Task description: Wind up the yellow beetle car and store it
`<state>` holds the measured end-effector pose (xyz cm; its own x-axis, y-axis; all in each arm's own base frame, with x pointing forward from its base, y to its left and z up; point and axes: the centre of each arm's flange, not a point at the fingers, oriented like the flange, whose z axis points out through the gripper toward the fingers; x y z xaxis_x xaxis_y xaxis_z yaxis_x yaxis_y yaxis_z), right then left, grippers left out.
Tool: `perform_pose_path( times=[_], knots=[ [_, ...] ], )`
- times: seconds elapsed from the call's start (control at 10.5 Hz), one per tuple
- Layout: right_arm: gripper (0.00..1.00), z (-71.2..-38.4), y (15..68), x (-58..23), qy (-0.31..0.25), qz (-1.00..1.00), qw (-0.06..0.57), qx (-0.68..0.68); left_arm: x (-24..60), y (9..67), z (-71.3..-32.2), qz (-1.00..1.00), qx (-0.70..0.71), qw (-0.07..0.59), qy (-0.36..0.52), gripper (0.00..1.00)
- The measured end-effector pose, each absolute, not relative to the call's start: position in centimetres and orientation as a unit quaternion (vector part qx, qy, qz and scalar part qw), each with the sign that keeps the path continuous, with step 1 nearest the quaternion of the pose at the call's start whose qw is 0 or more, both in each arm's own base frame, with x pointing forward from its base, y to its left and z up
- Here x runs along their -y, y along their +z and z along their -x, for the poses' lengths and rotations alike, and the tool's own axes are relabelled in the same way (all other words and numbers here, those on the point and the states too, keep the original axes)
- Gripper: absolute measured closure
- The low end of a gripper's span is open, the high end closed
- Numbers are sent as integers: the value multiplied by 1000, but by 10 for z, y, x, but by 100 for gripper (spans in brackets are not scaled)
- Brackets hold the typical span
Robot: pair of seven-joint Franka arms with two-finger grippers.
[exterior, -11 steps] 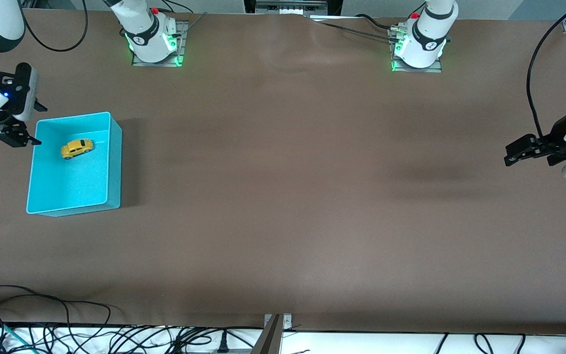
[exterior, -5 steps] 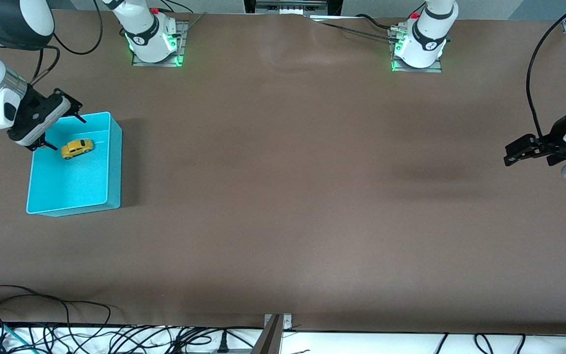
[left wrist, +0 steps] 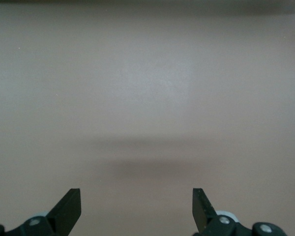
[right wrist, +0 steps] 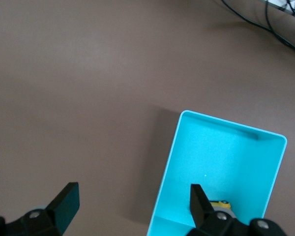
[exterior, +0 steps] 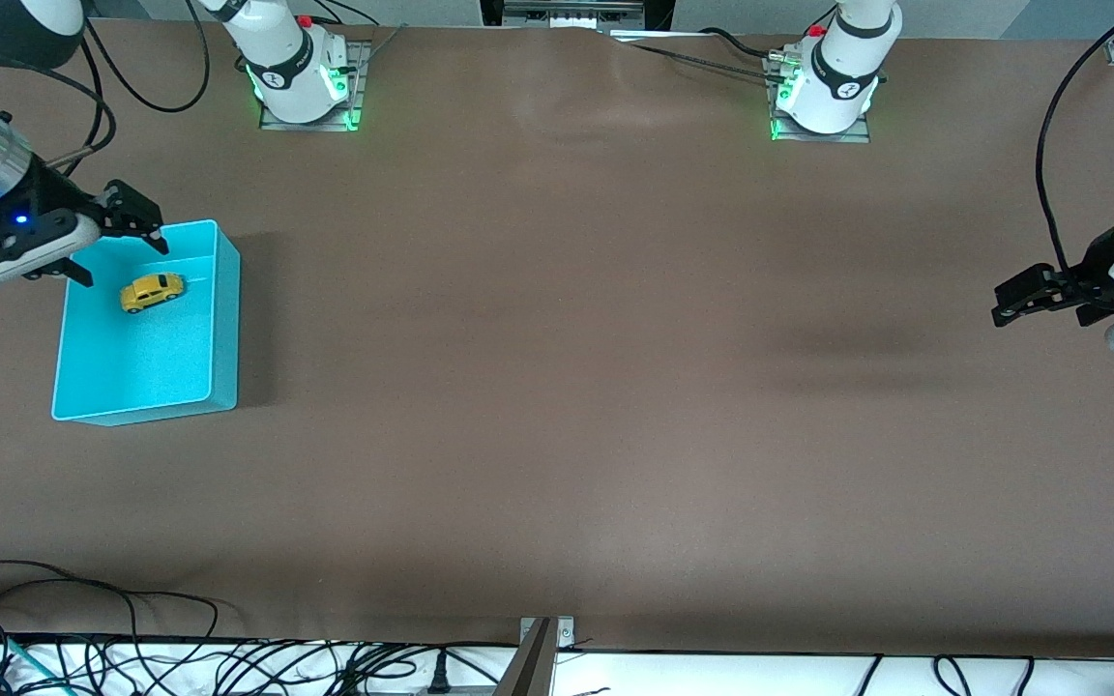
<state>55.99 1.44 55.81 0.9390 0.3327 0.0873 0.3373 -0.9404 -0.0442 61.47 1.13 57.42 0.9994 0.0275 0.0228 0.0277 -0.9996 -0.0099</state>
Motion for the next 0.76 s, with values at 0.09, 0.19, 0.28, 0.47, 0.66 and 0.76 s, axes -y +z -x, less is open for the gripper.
perform_pose_path(
  times=[0.09,0.19,0.28,0.47,0.66,0.76],
  knots=[
    [0,-569,563,-16,-36,988,28,145,-11,574,-615,1000,14,5,-11,0],
    [0,-575,562,-18,-33,992,25,123,-11,574,-615,1000,14,5,-11,0],
    [0,-577,560,-22,-26,995,25,98,-12,574,-615,1000,14,5,-11,0],
    [0,-574,557,-41,-11,998,26,56,-12,574,-615,1000,14,5,-11,0],
    [0,-566,561,-50,-7,999,23,44,-12,574,-615,1000,14,5,-11,0],
    [0,-558,566,-51,-6,999,21,41,-11,574,-615,1000,14,5,-11,0]
  ],
)
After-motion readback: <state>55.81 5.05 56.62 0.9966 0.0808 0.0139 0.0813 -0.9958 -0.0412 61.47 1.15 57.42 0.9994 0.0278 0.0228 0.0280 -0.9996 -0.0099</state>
